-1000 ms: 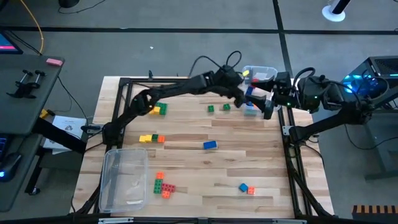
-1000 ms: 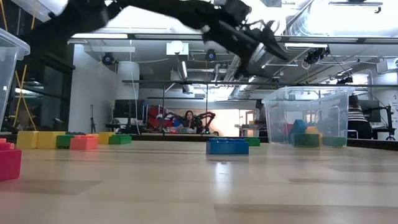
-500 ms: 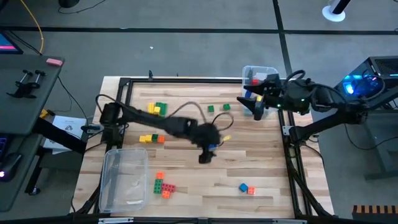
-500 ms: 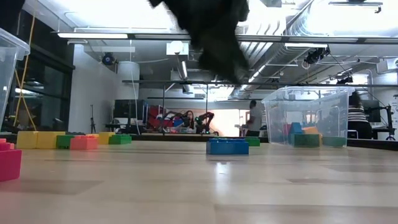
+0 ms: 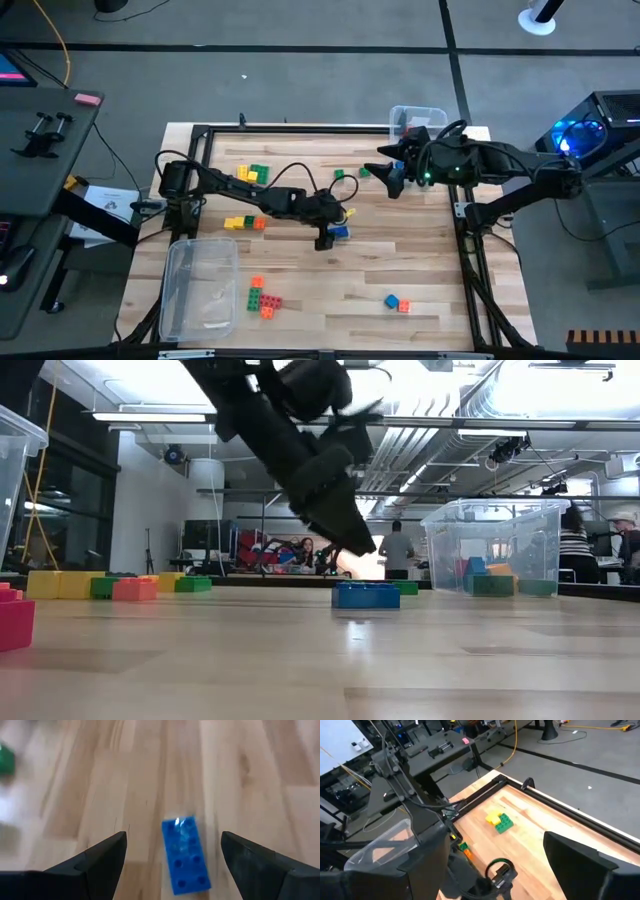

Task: Sort blocks by size
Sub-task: Put the large blue game piece into the right transparent bin

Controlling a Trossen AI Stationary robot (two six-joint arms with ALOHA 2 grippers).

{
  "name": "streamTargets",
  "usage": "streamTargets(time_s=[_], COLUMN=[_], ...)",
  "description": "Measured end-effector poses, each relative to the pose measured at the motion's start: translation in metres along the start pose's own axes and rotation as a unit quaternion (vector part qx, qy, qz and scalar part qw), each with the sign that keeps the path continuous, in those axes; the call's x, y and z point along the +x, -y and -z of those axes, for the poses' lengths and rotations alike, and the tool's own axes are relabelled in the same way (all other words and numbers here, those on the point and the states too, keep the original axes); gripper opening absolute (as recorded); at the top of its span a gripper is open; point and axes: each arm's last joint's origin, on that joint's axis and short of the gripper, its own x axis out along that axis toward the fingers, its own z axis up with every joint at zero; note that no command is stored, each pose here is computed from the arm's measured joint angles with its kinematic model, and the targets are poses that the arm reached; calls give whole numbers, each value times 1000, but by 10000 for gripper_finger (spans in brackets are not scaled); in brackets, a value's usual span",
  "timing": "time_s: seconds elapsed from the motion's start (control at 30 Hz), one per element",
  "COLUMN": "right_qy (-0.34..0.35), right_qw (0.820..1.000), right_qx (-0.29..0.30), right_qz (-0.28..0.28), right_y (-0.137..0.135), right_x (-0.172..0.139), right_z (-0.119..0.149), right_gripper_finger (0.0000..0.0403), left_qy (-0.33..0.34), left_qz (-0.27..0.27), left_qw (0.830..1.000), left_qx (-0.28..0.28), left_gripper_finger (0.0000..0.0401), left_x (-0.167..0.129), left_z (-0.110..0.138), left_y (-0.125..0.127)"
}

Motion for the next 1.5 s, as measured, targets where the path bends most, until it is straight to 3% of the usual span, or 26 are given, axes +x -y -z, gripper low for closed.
streamTargets(time_s=[0.17, 0.4, 0.57, 0.67, 0.77, 0.83, 0.87, 1.03, 1.27, 1.5], right_qy=[1, 6, 21, 9, -29, -65, -82, -130, -70, -6], right_qw=[1000, 1000, 1000, 1000, 998, 995, 992, 981, 986, 988], right_qx=[-10, -24, -11, -2, -1, 1, 6, 12, 8, 9], right_qz=[0, -2, 11, 26, 52, 78, 93, 146, 153, 155], right_y=[0, 2, 5, 10, 15, 21, 24, 31, 27, 25], right_x=[-1, -5, -12, -16, -16, -18, -19, -26, -35, -38], right_z=[0, -2, -5, -3, 6, 13, 17, 30, 27, 17], right_gripper_finger=[318, 318, 318, 318, 318, 318, 318, 318, 318, 318], left_qy=[0, -46, -39, -25, -9, 5, 12, 132, 333, 351], left_qz=[9, 21, -10, -30, -41, -56, -63, -72, -62, -14], left_qw=[999, 996, 996, 995, 992, 990, 989, 973, 921, 920], left_qx=[-33, -69, -77, -87, -115, -129, -137, -176, -190, -175], left_gripper_finger=[309, 309, 308, 277, 189, 110, 92, 93, 93, 93], left_x=[5, 34, 44, 48, 49, 50, 49, 21, -15, 30], left_z=[1, 23, 27, 26, 21, 12, 6, -58, -131, -166], left_y=[-3, 2, 4, 1, -10, -23, -31, -88, -164, -179])
